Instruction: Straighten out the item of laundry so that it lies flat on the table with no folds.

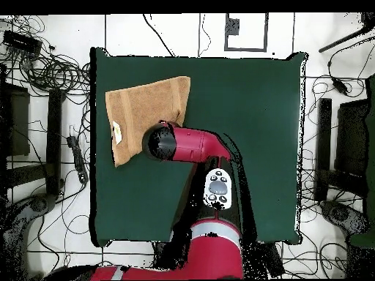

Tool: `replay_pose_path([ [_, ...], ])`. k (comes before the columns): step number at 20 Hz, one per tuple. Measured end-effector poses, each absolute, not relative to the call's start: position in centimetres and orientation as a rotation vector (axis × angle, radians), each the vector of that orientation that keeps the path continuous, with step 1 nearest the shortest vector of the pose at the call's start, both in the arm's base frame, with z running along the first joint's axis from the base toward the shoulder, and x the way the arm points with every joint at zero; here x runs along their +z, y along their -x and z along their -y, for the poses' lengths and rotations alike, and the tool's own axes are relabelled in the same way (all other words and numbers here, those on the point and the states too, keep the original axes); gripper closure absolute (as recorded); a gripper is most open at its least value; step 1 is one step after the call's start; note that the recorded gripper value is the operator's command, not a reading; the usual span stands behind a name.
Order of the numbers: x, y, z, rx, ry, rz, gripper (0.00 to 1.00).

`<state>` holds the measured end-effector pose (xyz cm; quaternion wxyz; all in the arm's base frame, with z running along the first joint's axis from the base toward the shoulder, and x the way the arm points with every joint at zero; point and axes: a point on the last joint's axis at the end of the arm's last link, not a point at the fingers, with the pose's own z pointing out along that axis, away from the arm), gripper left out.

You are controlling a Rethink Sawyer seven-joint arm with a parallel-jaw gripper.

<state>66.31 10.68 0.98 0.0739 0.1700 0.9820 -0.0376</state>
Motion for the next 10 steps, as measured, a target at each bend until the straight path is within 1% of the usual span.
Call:
replay_pose_path([
  [10,-2.3,-64.6,-10.7,-0.135,-0.509,-2.993,0.0],
])
